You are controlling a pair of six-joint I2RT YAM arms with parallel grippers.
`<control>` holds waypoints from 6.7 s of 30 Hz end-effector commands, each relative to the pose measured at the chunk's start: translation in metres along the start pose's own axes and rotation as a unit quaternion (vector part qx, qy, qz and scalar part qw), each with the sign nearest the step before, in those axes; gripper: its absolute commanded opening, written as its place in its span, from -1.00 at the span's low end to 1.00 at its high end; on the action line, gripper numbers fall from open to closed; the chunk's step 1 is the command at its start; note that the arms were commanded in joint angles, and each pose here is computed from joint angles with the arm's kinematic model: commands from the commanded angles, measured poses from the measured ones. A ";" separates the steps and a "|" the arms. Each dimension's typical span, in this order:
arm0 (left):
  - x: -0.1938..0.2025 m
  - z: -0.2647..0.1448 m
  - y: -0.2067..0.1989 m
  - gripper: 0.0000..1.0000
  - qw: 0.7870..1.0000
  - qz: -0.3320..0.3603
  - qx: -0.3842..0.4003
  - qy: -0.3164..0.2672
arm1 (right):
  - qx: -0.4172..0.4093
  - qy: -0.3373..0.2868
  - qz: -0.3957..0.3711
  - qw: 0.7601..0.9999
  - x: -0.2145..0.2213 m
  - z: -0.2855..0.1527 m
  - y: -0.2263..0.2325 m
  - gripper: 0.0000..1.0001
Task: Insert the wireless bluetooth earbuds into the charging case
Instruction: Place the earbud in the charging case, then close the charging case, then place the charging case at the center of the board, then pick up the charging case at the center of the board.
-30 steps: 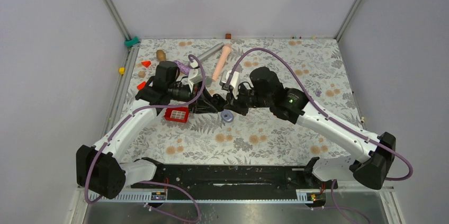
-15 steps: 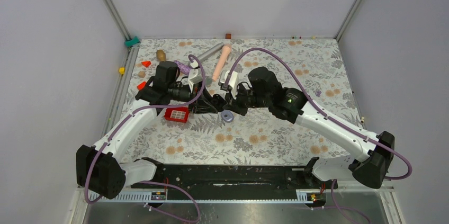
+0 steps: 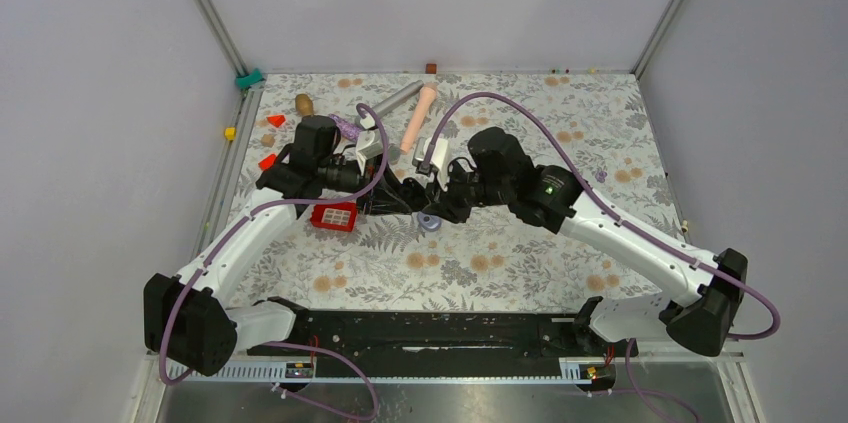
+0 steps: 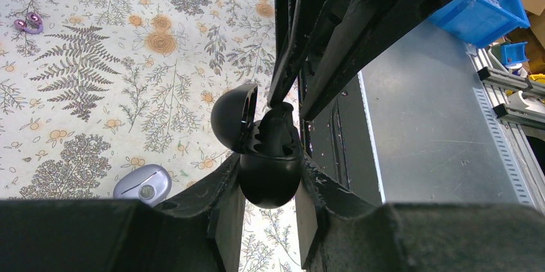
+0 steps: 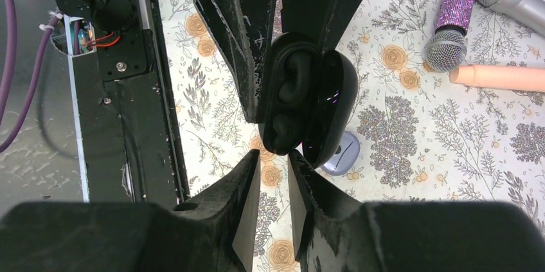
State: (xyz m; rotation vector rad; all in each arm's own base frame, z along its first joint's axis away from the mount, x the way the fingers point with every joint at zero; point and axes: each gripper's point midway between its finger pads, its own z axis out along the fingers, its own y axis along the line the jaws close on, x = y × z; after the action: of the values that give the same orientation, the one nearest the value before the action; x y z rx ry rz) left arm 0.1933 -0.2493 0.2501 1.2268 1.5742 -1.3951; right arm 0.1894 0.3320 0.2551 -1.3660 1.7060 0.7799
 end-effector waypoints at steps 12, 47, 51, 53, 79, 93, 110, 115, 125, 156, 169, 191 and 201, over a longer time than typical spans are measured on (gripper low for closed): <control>-0.012 0.000 -0.008 -1.00 0.999 0.034 0.019 -0.015 | 0.012 -0.054 -0.028 0.998 -0.044 -0.035 0.005 -0.46; -0.013 -0.001 -0.008 -1.00 0.999 0.036 0.020 -0.015 | 0.050 -0.037 -0.006 0.998 -0.027 -0.008 -0.015 -0.42; -0.013 -0.001 -0.008 -1.00 0.999 0.036 0.019 -0.016 | 0.006 -0.041 -0.007 0.999 -0.030 -0.012 0.002 -0.41; -0.012 0.000 -0.008 -1.00 0.999 0.036 0.019 -0.015 | 0.011 -0.043 -0.007 0.999 -0.032 -0.014 0.001 -0.41; 0.044 0.070 0.010 -1.00 0.983 0.037 0.040 0.177 | 0.449 -0.049 0.026 0.892 0.027 -0.202 -0.157 0.99; 0.072 0.220 0.068 -1.00 0.967 -0.089 0.017 0.239 | 0.528 -0.096 0.037 0.843 0.038 -0.258 -0.153 0.99; 0.124 0.285 0.096 -0.87 0.939 -0.192 -0.034 0.283 | 0.519 -0.093 0.035 0.849 0.044 -0.249 -0.155 0.99; 0.123 0.287 0.094 -0.47 0.938 -0.199 -0.035 0.282 | 0.517 -0.095 0.035 0.850 0.043 -0.249 -0.154 0.99; 0.122 0.285 0.096 0.08 0.938 -0.196 -0.046 0.283 | 0.515 -0.100 0.038 0.851 0.042 -0.249 -0.153 0.99; 0.108 0.063 0.159 0.97 0.869 -0.065 -0.318 0.375 | 0.488 -0.107 0.050 0.865 0.039 -0.237 -0.151 0.99; 0.152 0.069 0.149 0.97 0.854 -0.158 -0.300 0.396 | 0.494 -0.114 0.044 0.861 0.038 -0.244 -0.146 0.99; 0.170 0.072 0.150 -0.05 0.848 -0.166 -0.291 0.412 | 0.482 -0.112 0.074 0.866 0.038 -0.237 -0.148 0.99; 0.074 0.064 0.144 -0.03 0.900 -0.030 -0.309 0.305 | 0.533 -0.112 0.272 0.793 0.061 -0.235 -0.190 0.99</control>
State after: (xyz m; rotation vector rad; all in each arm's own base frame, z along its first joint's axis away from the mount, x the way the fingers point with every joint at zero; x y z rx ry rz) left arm 0.2786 -0.2848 0.0489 1.2723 2.5607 -0.4072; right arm 0.3065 0.0834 0.3110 -0.3005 1.8269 0.1192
